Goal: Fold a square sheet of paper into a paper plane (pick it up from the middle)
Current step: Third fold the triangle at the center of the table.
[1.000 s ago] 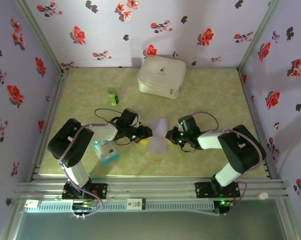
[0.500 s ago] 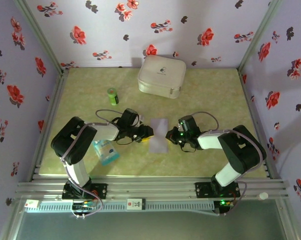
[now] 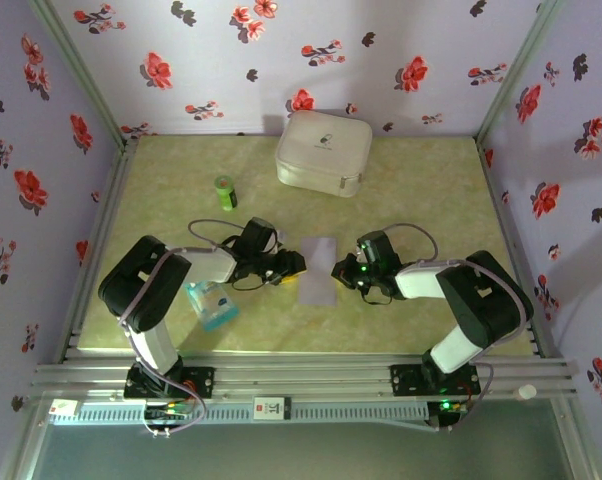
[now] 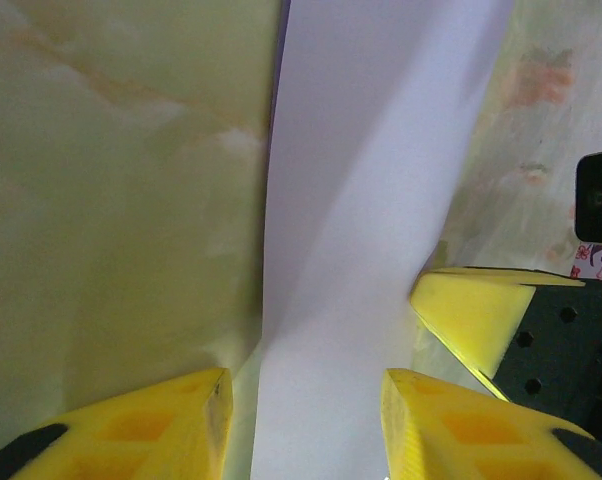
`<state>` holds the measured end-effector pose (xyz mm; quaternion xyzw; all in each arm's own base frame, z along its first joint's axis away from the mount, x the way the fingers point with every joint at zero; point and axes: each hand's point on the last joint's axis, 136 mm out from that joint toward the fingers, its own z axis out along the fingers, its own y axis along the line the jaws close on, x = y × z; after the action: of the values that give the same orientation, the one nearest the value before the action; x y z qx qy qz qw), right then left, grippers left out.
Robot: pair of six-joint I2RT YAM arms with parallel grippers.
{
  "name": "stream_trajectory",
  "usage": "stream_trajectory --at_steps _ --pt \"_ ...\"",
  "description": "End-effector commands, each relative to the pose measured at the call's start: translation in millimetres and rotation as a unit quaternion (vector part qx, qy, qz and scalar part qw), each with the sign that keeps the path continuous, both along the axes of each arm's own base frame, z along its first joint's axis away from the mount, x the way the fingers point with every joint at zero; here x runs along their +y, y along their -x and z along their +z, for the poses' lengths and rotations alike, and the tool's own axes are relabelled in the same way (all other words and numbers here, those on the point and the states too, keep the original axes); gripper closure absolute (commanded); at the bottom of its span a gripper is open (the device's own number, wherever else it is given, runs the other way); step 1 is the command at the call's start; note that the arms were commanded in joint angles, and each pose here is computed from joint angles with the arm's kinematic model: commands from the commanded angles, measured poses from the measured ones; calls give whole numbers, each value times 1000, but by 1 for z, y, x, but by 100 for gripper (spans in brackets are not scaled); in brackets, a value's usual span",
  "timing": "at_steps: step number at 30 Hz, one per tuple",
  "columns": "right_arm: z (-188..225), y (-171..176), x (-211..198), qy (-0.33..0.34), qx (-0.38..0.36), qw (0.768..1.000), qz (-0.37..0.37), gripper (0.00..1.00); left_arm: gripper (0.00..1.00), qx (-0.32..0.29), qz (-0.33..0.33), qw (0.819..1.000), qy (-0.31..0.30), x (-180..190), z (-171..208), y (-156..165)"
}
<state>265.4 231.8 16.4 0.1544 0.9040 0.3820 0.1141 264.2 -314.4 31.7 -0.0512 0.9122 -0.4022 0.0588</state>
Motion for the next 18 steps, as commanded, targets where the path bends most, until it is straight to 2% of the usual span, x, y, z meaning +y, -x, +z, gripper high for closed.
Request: stream_trajectory --at_steps 1,13,18 --pt "-17 9 -13 38 29 999 -6 96 58 13 9 1000 -8 5 -8 4" --pt "-18 9 -13 38 30 999 -6 95 68 26 -1 1000 8 -1 -11 7" --pt "-18 10 -13 38 30 999 -5 95 69 25 -4 1000 14 -2 -10 7"
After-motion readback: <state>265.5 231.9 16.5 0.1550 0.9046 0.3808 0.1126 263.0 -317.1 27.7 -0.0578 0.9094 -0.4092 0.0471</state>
